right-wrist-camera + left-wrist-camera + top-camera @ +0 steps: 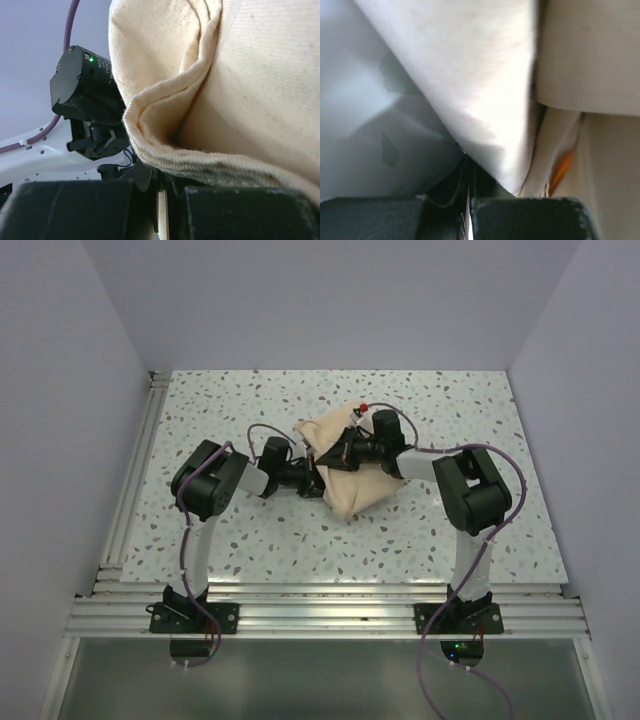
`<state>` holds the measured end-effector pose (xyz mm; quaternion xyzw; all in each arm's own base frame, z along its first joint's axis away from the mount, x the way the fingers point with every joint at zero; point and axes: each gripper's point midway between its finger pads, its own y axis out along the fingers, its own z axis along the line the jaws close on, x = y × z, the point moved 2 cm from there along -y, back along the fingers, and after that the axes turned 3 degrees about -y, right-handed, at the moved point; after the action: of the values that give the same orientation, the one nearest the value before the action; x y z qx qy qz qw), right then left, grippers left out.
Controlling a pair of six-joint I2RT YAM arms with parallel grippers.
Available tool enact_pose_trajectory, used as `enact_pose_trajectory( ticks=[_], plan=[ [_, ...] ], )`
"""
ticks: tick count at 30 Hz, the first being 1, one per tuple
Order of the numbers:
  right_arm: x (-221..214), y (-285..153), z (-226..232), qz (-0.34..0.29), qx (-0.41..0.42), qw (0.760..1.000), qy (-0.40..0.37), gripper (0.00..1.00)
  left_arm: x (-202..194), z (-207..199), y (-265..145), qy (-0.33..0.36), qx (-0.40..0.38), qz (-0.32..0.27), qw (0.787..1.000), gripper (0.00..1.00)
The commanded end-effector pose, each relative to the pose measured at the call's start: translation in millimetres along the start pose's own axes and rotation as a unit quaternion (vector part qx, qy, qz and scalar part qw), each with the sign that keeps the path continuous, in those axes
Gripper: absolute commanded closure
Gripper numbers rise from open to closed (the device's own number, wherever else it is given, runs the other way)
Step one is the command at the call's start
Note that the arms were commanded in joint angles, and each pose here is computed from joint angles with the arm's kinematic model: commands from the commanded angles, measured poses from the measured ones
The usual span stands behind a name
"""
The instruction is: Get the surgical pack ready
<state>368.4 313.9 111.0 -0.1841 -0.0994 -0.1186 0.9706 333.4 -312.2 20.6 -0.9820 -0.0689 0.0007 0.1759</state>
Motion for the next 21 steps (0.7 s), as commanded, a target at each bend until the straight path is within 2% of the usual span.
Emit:
enact_pose_trajectory(
  ticks=[1, 8, 11, 12, 16, 21],
  plan=[
    [-33, -3, -11, 0.067, 0.012, 0.997, 0.035, 1.0, -7, 5, 12, 0.021, 0.024, 0.003, 0.999, 1.0],
    [-33, 0, -33, 0.066, -0.004, 0.997, 0.044, 1.0, -4, 3, 11, 0.024, 0.032, -0.023, 0.999, 1.0],
    [-30, 1, -40, 0.055, -0.02, 0.997, 0.041, 1.0, -11, -5, 7, 0.024, 0.024, -0.052, 0.998, 1.0],
    [-28, 2, -41, 0.052, -0.024, 0.998, 0.03, 1.0, -9, -19, 4, 0.032, 0.005, -0.068, 0.997, 1.0],
    [-26, 0, -51, 0.049, -0.066, 0.996, 0.019, 1.0, -21, -21, -12, 0.036, 0.025, -0.105, 0.994, 1.0],
    [-20, -4, -45, 0.042, -0.078, 0.996, -0.004, 1.0, -26, -29, -35, 0.055, 0.065, -0.137, 0.987, 1.0]
  ],
)
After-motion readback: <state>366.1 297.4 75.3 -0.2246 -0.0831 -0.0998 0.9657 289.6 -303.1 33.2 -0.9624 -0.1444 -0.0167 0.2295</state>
